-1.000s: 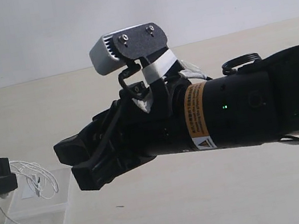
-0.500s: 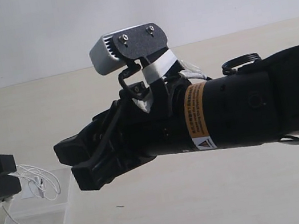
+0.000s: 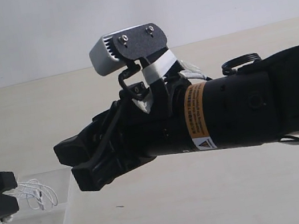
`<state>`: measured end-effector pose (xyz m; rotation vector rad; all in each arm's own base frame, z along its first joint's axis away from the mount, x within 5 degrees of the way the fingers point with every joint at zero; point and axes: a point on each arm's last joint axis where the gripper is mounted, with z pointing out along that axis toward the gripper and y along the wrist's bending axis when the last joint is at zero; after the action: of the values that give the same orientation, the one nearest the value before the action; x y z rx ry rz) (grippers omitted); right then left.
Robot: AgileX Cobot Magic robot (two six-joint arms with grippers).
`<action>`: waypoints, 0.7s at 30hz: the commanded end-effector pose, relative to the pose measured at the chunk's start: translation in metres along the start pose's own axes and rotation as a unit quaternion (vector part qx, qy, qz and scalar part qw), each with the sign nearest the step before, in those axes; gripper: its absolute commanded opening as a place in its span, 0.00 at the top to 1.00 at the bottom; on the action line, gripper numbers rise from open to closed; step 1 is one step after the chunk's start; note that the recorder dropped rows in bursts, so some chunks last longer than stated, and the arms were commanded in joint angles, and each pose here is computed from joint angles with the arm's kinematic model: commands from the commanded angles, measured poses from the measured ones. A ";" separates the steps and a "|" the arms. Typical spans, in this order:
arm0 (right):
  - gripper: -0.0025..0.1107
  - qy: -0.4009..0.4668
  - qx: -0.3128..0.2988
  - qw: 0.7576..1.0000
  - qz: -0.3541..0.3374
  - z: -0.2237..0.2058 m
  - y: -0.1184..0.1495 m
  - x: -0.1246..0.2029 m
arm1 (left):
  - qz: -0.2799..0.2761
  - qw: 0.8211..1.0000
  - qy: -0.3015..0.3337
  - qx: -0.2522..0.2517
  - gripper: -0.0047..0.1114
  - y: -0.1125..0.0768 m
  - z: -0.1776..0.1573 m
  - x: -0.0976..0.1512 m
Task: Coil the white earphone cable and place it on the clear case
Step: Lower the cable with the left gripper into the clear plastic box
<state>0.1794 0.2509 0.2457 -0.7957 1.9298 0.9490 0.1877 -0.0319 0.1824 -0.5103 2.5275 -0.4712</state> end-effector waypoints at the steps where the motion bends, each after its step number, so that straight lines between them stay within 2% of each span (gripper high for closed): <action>1: 0.42 -0.005 -0.006 1.000 -0.004 -0.001 0.002 -0.003 | -0.028 0.999 -0.022 0.001 0.96 0.002 0.002 -0.001; 11: 0.42 -0.005 -0.006 1.000 -0.005 -0.001 0.002 -0.003 | -0.044 0.998 -0.055 0.001 0.96 0.002 0.002 -0.007; 21: 0.42 -0.006 -0.006 1.000 -0.003 -0.001 0.002 -0.003 | -0.045 0.998 -0.030 -0.015 0.96 0.006 0.013 -0.005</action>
<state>0.1794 0.2509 0.2457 -0.7957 1.9298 0.9490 0.1964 -0.0278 0.1747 -0.6335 2.4555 -0.4530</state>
